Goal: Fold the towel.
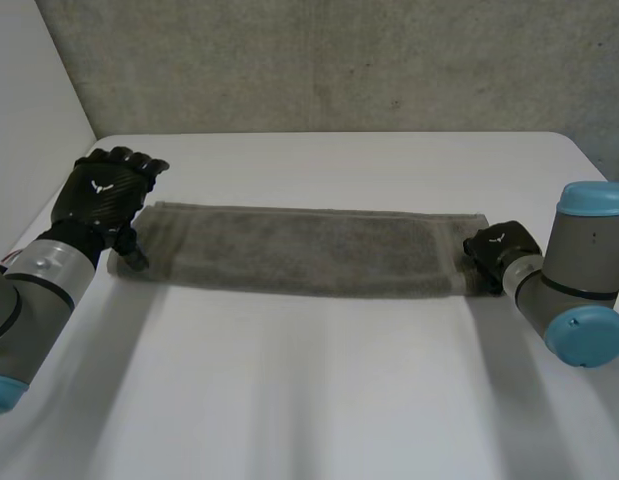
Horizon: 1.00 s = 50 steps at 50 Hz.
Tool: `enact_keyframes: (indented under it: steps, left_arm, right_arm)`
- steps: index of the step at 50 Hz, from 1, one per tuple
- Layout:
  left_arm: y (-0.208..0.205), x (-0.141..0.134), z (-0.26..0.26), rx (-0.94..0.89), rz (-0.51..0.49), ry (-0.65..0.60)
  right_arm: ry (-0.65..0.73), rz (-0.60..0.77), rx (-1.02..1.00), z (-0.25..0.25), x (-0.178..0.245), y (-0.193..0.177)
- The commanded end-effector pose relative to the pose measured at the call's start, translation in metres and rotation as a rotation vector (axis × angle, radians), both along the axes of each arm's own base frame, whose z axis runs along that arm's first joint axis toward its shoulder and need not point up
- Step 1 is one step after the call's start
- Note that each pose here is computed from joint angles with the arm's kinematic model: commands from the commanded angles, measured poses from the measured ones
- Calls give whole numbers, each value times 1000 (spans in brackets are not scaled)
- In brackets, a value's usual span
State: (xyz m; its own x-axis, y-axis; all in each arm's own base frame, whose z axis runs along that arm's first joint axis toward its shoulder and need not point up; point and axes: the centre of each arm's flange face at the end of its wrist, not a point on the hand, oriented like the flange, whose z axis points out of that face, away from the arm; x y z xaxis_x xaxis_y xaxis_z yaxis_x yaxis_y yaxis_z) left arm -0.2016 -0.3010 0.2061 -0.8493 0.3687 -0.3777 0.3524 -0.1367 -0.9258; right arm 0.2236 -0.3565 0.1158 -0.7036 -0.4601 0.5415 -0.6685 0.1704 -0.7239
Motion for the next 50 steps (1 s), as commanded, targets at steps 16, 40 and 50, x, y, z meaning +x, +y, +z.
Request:
enact_keyframes:
  steps: [16,40,50]
  left_arm:
    - [-3,6,-3,6,20,0]
    - [-1,9,5,-16,33,9]
    - [-1,10,5,-14,34,11]
  right_arm:
    - [22,-195,-64,39,-78,-32]
    - [-8,479,-528,148,147,46]
    - [21,735,-398,51,230,118]
